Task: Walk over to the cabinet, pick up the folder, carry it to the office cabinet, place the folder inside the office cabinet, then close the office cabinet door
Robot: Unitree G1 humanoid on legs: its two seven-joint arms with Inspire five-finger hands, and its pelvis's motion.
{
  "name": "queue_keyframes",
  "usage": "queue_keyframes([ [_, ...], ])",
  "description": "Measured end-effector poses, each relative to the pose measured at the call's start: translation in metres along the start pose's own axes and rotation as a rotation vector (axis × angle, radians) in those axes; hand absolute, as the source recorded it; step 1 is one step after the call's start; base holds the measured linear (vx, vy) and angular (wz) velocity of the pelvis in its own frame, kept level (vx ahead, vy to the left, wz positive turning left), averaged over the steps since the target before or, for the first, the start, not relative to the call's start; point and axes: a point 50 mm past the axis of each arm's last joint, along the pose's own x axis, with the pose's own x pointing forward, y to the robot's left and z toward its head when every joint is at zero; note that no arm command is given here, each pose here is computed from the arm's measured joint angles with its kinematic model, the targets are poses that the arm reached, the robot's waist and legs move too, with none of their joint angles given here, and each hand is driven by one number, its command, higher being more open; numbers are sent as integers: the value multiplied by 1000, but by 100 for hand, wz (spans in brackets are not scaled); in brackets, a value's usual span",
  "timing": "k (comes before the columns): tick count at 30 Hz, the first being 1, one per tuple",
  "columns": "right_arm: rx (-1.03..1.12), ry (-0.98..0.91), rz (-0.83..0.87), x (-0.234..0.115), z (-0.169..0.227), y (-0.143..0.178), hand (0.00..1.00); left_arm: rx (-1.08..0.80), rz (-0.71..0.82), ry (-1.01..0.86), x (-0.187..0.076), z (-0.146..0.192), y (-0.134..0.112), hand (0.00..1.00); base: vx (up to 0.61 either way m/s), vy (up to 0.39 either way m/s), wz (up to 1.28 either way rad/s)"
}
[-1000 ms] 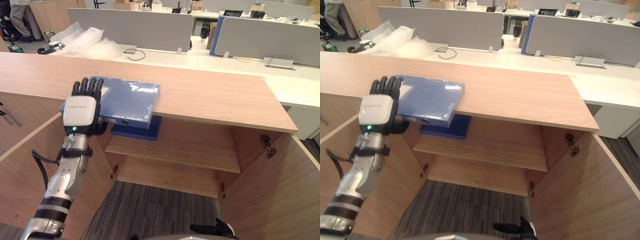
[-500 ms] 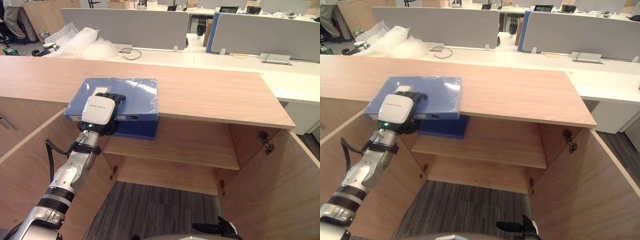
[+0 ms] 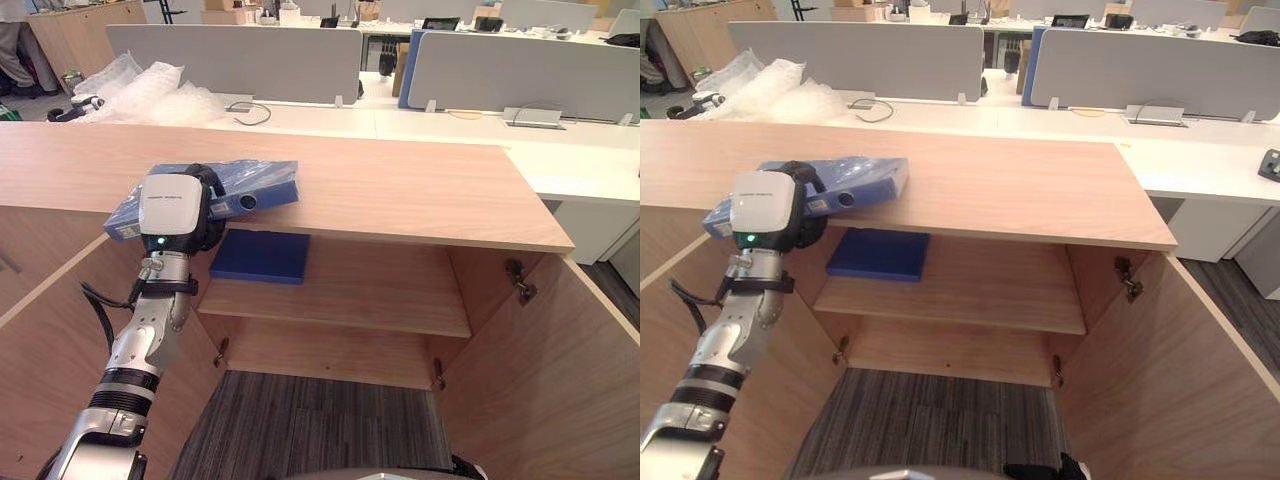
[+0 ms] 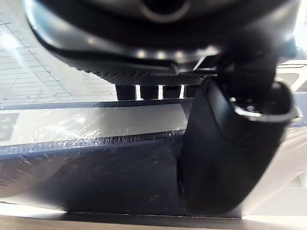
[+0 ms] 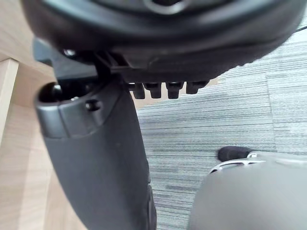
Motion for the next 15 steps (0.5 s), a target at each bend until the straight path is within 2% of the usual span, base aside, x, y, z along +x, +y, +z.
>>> queue_keyframes([
  [3, -23, -4, 6, 0, 1, 1, 100, -58, 26, 34, -11, 5, 5, 0, 10, 1, 0],
  [6, -44, -5, 9, 0, 0, 1, 100, -211, 74, 81, -28, 20, 13, 0, 21, 2, 2],
  [9, -46, 11, 7, 0, -3, 0, 100, -526, 183, 161, -44, 41, 32, 0, 12, 1, 3],
  [11, -48, 20, 3, -1, -5, -1, 100, -824, 252, 209, -52, 52, 45, 0, 0, 0, 0],
  [13, -42, 26, -1, -1, -6, -1, 100, -1066, 268, 251, -58, 53, 49, 0, 0, 0, 0],
  [15, 5, 15, -7, -1, -4, -1, 100, -1392, 280, 320, -66, 48, 52, 0, -17, 7, -8],
])
